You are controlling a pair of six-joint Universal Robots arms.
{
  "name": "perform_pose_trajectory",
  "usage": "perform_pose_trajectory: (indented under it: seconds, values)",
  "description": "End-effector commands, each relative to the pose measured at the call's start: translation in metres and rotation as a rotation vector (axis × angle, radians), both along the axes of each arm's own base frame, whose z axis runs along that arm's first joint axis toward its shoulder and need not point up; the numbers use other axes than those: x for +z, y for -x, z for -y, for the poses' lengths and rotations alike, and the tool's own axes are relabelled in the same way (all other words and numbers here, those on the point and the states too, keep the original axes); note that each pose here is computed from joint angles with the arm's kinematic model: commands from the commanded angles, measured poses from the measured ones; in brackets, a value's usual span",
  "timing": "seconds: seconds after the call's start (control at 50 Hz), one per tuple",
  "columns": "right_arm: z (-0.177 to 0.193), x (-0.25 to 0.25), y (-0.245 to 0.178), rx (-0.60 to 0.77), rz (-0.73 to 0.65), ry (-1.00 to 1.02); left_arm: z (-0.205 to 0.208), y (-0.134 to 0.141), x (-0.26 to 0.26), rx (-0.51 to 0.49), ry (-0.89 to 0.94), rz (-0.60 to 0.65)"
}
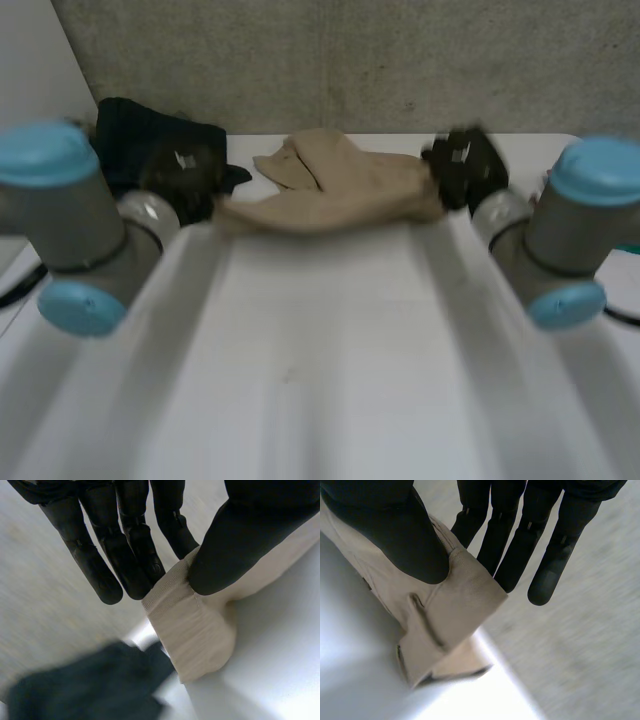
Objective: Fold the laundry.
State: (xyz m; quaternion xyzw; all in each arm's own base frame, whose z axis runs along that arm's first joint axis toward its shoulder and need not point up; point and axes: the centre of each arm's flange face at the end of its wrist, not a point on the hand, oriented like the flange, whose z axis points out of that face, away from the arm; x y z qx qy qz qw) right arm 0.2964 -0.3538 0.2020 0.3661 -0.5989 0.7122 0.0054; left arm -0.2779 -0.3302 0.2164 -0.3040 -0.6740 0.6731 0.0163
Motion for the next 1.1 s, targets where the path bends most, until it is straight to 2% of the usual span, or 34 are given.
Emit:
perform_pose_trajectory:
  seconds: [0.02,0.14,0.22,0.3,0.32,0.38,0.4,0.46,0.48,0.54,0.6,0.68,0.78,0.9,1.1]
  values:
    - [-0.03,-0.061,0.008,0.027,-0.125,-0.165,-0.03,-0.007,-0.063,-0.037,-0.17,0.177]
    - [-0.049,-0.054,0.016,0.033,-0.193,-0.241,-0.063,-0.01,-0.039,-0.077,-0.189,0.248]
    - [-0.075,-0.031,0.027,0.046,-0.273,-0.331,-0.091,-0.015,-0.016,-0.111,-0.206,0.301]
    - [-0.107,-0.015,0.044,0.079,-0.414,-0.464,-0.127,-0.025,-0.007,-0.165,-0.287,0.414]
    - [-0.122,-0.011,0.051,0.106,-0.479,-0.523,-0.142,-0.029,-0.006,-0.196,-0.33,0.477]
    - [-0.145,-0.007,0.06,0.165,-0.559,-0.595,-0.167,-0.037,-0.006,-0.254,-0.402,0.577]
    - [-0.162,-0.005,0.065,0.222,-0.614,-0.637,-0.182,-0.041,-0.008,-0.301,-0.453,0.633]
    - [-0.183,-0.001,0.071,0.297,-0.681,-0.665,-0.204,-0.047,-0.011,-0.377,-0.523,0.707]
    - [-0.194,0.0,0.075,0.341,-0.717,-0.673,-0.218,-0.048,-0.012,-0.436,-0.554,0.74]
    - [-0.2,0.002,0.08,0.386,-0.748,-0.634,-0.231,-0.046,-0.012,-0.518,-0.562,0.756]
    - [-0.196,0.0,0.081,0.38,-0.726,-0.624,-0.224,-0.042,-0.008,-0.52,-0.515,0.738]
    - [-0.179,-0.005,0.079,0.346,-0.656,-0.612,-0.197,-0.031,0.002,-0.461,-0.393,0.68]
    - [-0.159,-0.008,0.076,0.266,-0.574,-0.593,-0.143,-0.006,0.017,-0.371,-0.176,0.54]
    - [-0.148,-0.012,0.072,0.231,-0.522,-0.548,-0.088,0.018,0.005,-0.324,-0.117,0.423]
    - [-0.138,-0.019,0.064,0.194,-0.425,-0.497,-0.007,0.045,-0.044,-0.344,-0.127,0.363]
